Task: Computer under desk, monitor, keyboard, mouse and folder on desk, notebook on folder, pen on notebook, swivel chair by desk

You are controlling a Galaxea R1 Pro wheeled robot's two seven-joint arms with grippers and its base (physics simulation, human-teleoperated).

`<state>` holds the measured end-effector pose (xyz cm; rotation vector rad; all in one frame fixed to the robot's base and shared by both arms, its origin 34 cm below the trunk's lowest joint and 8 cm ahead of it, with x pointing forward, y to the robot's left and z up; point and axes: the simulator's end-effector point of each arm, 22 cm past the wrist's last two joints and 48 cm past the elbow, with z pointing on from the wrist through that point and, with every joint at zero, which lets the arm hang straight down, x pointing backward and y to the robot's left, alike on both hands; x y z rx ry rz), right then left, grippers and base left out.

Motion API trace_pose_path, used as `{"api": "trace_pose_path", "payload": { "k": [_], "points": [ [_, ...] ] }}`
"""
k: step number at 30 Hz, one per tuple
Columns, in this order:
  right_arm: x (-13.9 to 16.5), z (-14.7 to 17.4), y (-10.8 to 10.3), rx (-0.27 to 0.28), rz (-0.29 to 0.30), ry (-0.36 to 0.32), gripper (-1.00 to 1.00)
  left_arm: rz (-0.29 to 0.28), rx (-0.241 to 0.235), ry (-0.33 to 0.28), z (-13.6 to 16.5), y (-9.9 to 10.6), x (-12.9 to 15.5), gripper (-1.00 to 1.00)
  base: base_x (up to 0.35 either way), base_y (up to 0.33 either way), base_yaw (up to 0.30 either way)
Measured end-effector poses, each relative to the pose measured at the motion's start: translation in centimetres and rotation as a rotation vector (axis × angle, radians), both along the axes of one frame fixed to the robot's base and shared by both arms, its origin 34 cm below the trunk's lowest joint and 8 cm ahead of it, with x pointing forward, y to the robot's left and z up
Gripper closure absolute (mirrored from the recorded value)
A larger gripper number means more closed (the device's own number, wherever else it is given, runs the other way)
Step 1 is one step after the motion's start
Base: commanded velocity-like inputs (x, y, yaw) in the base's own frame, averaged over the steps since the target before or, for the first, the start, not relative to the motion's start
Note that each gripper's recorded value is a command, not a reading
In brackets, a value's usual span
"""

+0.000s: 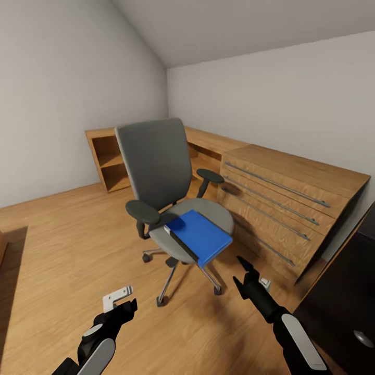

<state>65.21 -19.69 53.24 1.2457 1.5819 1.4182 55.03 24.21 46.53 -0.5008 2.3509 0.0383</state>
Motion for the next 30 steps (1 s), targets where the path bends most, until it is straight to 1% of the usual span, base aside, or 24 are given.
{"api": "trace_pose_path", "payload": {
  "k": [3, 13, 18, 21, 25, 30],
  "points": [
    [-0.2, -0.7, 0.0, 0.000, 0.001, 0.000, -1.00, 0.001, -0.002, 0.001, -0.7, 0.0, -0.2, -1.00, 0.000, 0.000, 0.000],
    [-0.2, -0.6, 0.1, -0.006, 0.006, -0.003, -1.00, 0.002, -0.002, 0.004, -0.8, 0.1, -0.2, -1.00, 0.000, 0.000, 0.000],
    [0.1, -1.0, 0.8, -0.035, 0.030, 0.022, -1.00, 0.001, -0.002, 0.004, -0.8, 0.1, -0.2, -1.00, 0.000, 0.000, 0.000],
    [0.6, -0.6, 1.0, -0.039, 0.033, 0.023, -1.00, 0.001, -0.002, 0.005, -0.8, 0.1, -0.2, -1.00, 0.000, 0.000, 0.000],
    [1.8, 0.6, 1.5, -0.036, 0.039, 0.007, -1.00, 0.001, 0.000, 0.008, -1.0, 0.2, -0.3, -1.00, 0.000, 0.000, 0.000],
    [2.1, 1.1, 1.9, -0.033, 0.045, -0.001, -1.00, 0.001, 0.002, 0.009, -1.0, 0.2, -0.3, -1.00, 0.000, 0.000, 0.000]
  ]
}}
